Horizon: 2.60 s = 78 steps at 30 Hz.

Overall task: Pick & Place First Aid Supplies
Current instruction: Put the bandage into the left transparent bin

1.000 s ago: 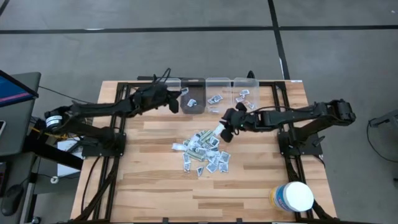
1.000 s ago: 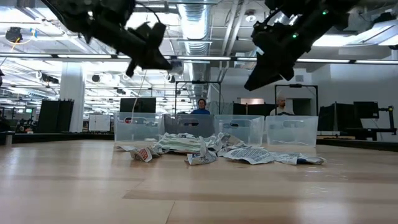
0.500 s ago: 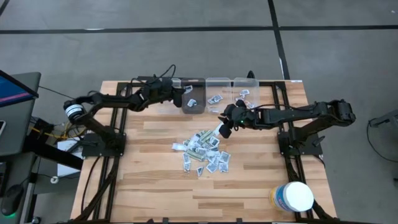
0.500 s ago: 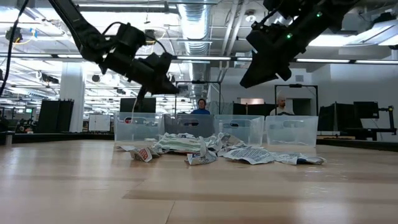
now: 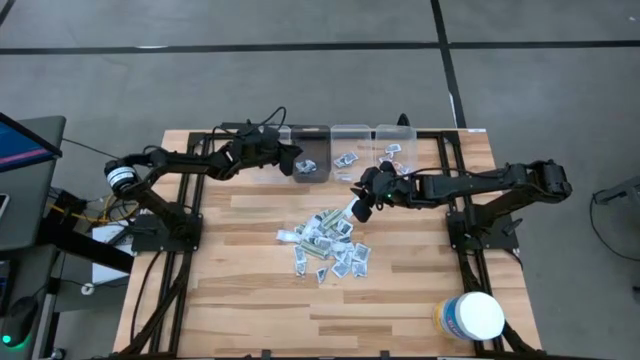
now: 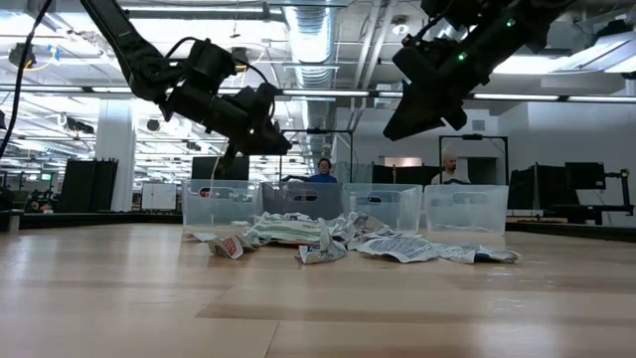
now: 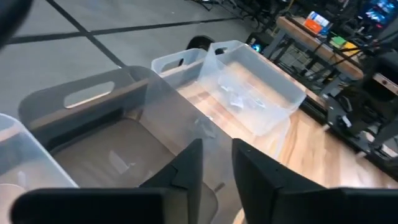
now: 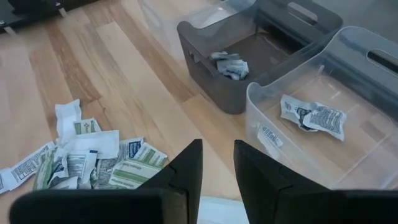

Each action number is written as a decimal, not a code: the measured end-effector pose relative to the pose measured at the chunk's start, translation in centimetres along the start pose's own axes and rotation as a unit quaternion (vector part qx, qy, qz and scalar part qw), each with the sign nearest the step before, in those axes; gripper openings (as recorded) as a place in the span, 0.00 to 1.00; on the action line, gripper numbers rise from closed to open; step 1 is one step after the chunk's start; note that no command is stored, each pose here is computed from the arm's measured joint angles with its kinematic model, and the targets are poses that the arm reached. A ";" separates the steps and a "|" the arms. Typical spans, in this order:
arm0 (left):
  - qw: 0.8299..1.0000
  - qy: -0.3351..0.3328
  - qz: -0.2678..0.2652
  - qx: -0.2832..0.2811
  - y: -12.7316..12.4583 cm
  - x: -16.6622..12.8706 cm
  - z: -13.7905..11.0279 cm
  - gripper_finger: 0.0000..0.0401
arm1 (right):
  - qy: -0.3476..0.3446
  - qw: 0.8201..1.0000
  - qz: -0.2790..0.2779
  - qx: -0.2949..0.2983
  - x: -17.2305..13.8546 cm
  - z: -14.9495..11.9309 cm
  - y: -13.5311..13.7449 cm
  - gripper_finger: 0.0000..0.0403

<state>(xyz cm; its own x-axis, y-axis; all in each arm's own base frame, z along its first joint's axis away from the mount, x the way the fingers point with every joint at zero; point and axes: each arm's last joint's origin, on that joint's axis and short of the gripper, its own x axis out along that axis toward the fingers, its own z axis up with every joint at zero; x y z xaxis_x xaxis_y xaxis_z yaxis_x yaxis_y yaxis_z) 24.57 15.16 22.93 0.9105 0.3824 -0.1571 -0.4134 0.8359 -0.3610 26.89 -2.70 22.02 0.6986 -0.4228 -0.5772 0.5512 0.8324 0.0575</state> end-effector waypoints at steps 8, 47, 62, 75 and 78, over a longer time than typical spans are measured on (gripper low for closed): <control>0.994 -0.007 -0.083 0.067 -1.9 -1.1 1.0 0.29 | 0.002 1.000 0.015 -0.002 -0.3 -0.3 0.7 0.21; 0.855 0.247 -0.245 0.384 -10.7 -9.0 -11.2 0.25 | 0.029 0.997 0.015 -0.074 -0.6 -1.1 1.2 0.21; 0.845 0.281 -0.261 0.373 -10.2 -7.0 -13.4 0.25 | 0.032 0.996 0.015 -0.077 -0.7 -1.2 1.2 0.21; 0.847 0.287 -0.222 0.388 -9.7 -6.6 -13.7 0.25 | 0.033 0.997 0.021 -0.074 -0.8 -1.3 1.4 0.21; 0.847 0.288 -0.221 0.389 -9.6 -6.6 -13.7 0.25 | 0.033 0.996 0.021 -0.074 -0.8 -1.3 1.4 0.21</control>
<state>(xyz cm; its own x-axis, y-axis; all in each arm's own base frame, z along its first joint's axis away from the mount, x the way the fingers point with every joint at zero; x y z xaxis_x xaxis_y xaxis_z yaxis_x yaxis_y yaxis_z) 22.62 -0.81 14.88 0.7368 -0.1031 -0.6682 0.2928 0.9395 0.1778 26.57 -0.72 21.49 0.6856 -0.3661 -0.6293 0.4455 0.8946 -0.0351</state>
